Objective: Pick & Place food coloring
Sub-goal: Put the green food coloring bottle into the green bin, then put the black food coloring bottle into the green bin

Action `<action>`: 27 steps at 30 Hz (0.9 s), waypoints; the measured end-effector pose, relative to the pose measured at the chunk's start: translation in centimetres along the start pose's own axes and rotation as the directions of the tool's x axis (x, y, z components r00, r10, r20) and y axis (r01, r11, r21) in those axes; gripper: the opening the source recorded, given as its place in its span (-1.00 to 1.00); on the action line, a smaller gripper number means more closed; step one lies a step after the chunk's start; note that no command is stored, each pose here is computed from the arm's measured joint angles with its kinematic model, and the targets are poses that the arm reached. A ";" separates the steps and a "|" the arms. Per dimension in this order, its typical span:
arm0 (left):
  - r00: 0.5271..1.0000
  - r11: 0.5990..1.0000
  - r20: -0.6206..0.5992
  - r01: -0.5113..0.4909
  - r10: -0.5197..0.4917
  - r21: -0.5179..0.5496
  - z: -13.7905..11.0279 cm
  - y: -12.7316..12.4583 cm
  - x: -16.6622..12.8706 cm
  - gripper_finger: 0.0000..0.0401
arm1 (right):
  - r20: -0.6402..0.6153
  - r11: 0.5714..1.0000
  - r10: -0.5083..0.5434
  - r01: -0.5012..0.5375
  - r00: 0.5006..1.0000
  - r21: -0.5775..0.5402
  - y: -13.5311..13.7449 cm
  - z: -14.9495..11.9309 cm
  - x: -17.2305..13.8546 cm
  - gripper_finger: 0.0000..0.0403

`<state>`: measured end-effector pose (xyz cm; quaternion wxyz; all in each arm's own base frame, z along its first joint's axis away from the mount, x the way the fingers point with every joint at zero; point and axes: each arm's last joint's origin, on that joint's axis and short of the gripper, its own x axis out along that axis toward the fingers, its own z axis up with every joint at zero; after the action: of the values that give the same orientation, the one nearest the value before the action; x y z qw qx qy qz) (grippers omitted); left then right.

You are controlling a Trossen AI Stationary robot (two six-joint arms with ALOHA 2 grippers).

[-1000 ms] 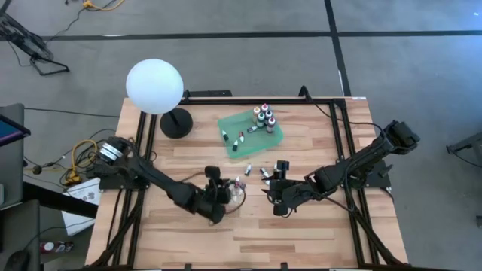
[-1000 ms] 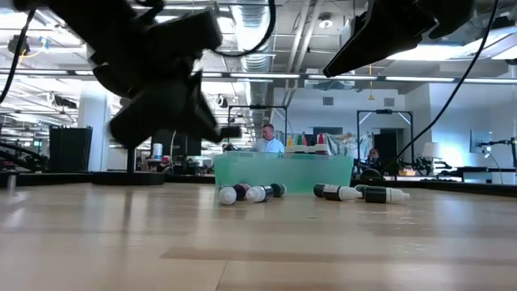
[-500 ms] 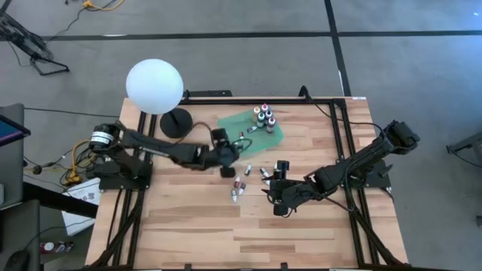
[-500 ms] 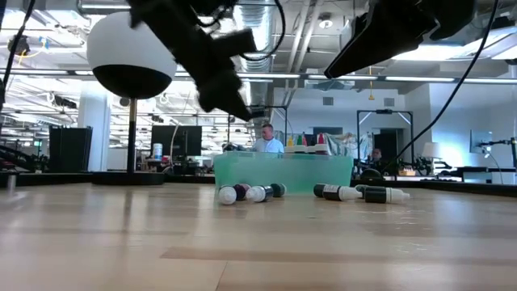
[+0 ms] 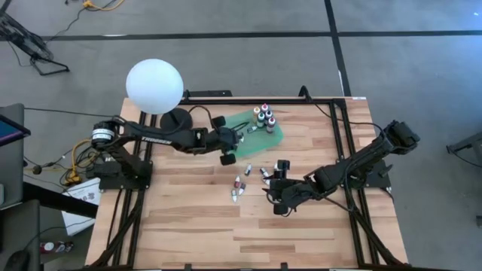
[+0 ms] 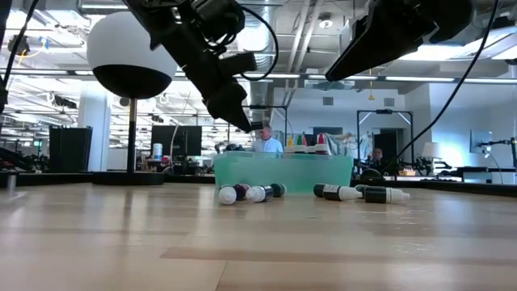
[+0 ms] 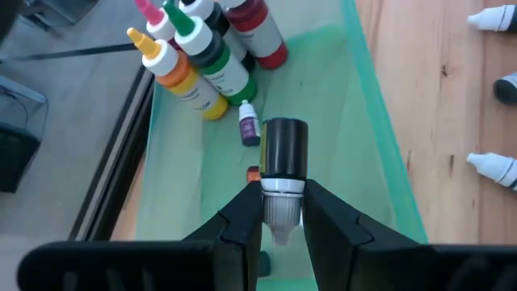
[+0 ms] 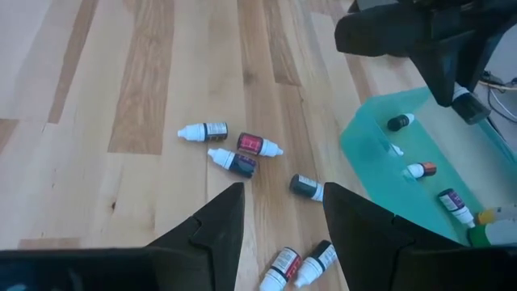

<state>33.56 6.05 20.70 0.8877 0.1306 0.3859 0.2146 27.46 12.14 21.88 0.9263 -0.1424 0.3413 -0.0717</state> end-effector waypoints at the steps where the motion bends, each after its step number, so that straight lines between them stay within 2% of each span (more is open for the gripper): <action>1: 1.000 1.000 -0.002 0.002 -0.002 -0.002 0.0 0.2 0.1 -0.65 | 0.000 1.000 0.000 0.000 1.000 0.000 0.0 0.0 0.0 -0.20; 5: 1.000 1.000 -0.005 0.003 -0.003 -0.012 -0.1 0.7 0.3 -0.61 | 0.001 1.000 0.000 0.000 1.000 0.001 0.0 0.0 0.0 -0.20; 15: 1.000 1.000 -0.005 0.003 -0.003 0.013 -0.2 0.8 0.3 -0.31 | -0.003 1.000 0.001 -0.001 1.000 0.000 0.0 0.0 0.0 -0.20; 23: 1.000 1.000 -0.021 0.011 -0.011 0.023 -0.3 0.7 0.3 -0.26 | -0.032 0.999 -0.001 0.002 0.999 0.037 0.0 -0.4 0.0 -0.20; 27: 0.994 0.994 -0.008 0.107 -0.107 0.025 -0.3 0.4 0.3 -0.26 | -0.124 0.996 -0.010 0.022 0.992 0.090 -0.2 -1.3 -0.1 -0.20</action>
<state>33.38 6.55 20.46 0.8949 0.1203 0.3980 0.1622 26.51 11.69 21.02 0.9084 -0.0979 0.3931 -0.1034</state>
